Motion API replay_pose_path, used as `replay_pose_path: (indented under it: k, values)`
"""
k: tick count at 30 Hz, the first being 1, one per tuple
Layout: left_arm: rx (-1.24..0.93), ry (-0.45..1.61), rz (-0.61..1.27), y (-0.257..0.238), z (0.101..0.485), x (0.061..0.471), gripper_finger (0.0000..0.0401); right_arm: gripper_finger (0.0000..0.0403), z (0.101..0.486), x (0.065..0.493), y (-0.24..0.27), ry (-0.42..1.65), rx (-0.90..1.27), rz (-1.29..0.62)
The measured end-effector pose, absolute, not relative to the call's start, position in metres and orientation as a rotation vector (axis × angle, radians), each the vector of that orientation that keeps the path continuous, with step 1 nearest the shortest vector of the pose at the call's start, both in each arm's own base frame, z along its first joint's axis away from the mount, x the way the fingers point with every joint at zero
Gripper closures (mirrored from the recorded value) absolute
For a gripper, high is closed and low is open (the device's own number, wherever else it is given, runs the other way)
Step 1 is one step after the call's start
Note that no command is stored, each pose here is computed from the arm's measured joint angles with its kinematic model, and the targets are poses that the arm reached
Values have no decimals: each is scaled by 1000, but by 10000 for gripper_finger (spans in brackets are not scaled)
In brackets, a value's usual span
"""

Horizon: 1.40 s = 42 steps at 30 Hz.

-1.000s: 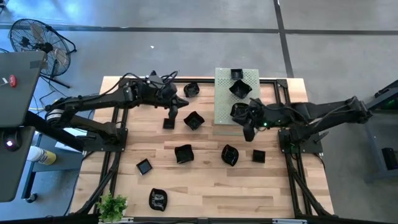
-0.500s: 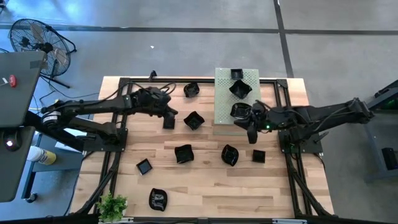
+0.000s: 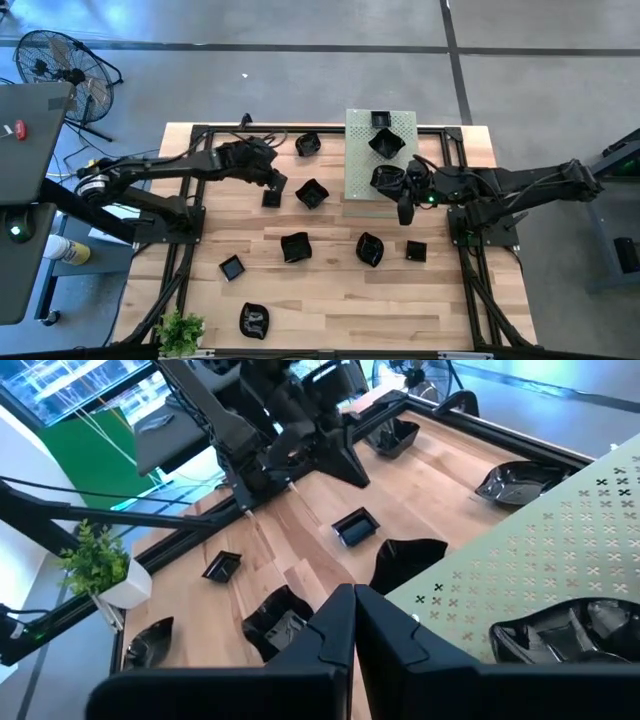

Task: Pick & Place Mini shaped plates
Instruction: Stack the black distorted square plate on the black distorted square plate on the shelf

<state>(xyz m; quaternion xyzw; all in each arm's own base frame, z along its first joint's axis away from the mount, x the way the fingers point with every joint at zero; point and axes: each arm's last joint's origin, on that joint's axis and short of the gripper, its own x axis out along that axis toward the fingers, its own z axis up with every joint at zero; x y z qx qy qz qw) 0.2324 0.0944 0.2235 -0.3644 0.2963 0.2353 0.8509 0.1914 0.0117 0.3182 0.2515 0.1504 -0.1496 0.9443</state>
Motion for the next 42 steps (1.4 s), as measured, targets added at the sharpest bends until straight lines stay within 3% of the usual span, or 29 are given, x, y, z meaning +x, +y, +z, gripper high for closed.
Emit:
replay_pose_path:
  k: [9,14,31,40,42]
  values:
    - [-730,699,483,105,201,258,292,401,320,192,10,290,518,-310]
    - [-673,751,464,108,186,270,278,397,320,192,10,287,516,-315]
    - [-659,837,419,112,150,283,291,400,320,192,9,276,500,-330]
    - [-644,850,403,112,149,283,389,397,322,193,9,254,492,-334]
    - [-648,828,390,111,156,282,395,398,322,193,9,252,498,-334]
